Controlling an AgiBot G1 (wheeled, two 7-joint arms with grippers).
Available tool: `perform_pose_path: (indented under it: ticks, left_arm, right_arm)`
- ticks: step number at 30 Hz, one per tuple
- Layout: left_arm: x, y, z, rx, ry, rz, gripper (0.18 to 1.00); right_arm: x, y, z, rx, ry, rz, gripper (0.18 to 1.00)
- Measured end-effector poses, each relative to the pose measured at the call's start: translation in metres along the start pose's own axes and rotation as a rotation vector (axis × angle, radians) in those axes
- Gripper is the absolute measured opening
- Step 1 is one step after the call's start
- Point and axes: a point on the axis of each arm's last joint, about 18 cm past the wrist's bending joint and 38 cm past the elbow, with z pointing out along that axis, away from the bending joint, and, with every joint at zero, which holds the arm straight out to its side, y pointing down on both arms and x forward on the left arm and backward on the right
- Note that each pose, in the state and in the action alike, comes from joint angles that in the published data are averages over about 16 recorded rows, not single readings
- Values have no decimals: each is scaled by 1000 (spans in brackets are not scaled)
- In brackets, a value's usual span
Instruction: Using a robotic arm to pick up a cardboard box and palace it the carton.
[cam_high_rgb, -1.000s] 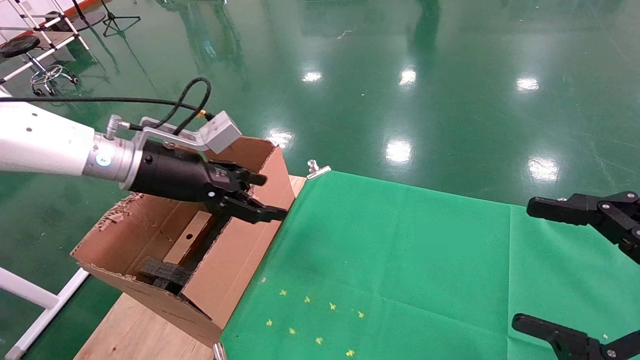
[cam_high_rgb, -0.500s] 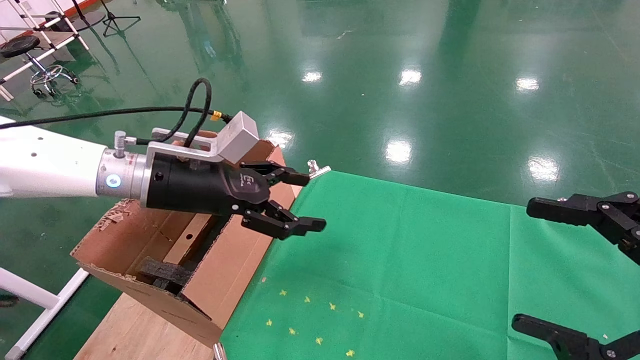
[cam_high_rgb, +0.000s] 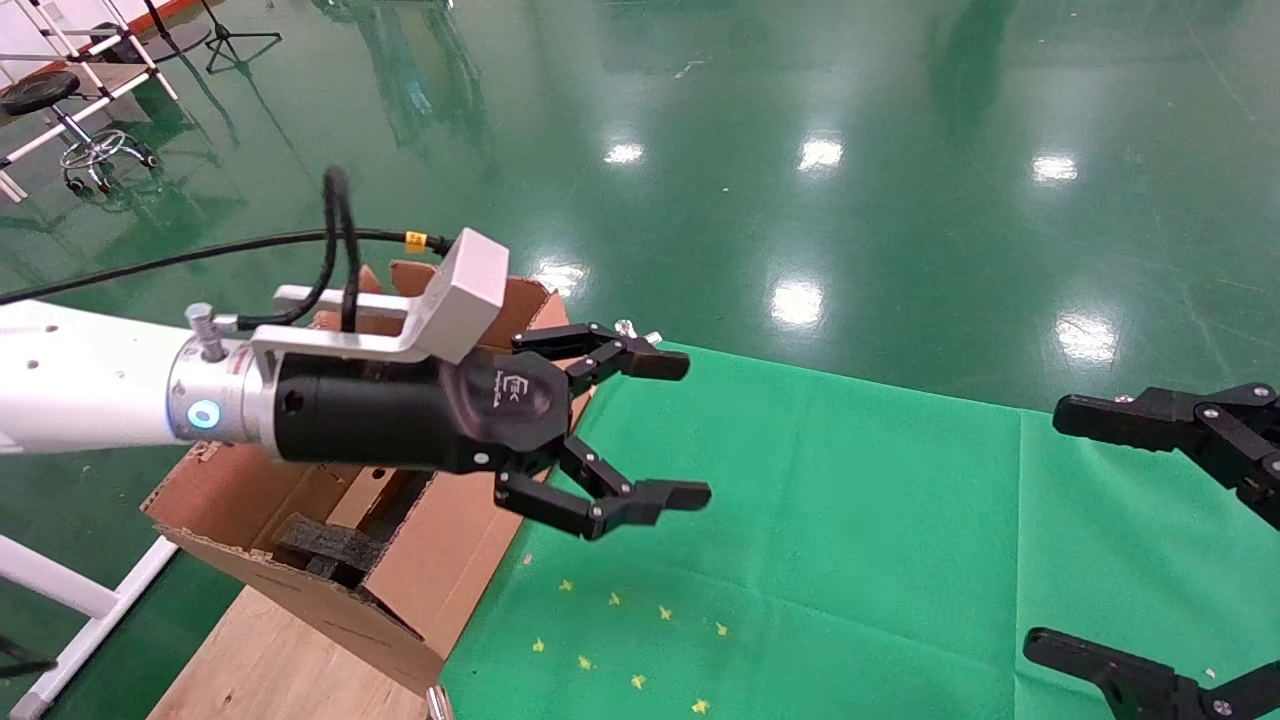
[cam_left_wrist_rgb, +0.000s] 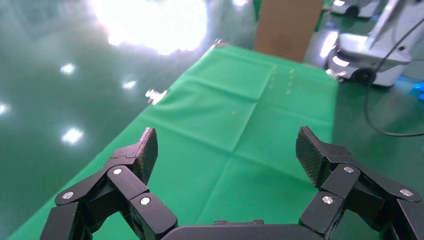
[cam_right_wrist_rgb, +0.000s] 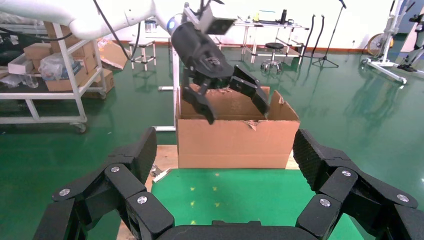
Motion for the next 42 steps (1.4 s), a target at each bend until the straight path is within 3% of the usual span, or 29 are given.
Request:
perform_pose_path:
  ticks: [18,42]
  left_arm:
    - [54,-21,-3,214,124,134,1001]
    - [54,-21,-3,214,123,135,1001]
  right_arm:
    - [0,0,0,0,0,0,1001]
    - [0,0,0,0,1,0,1001]
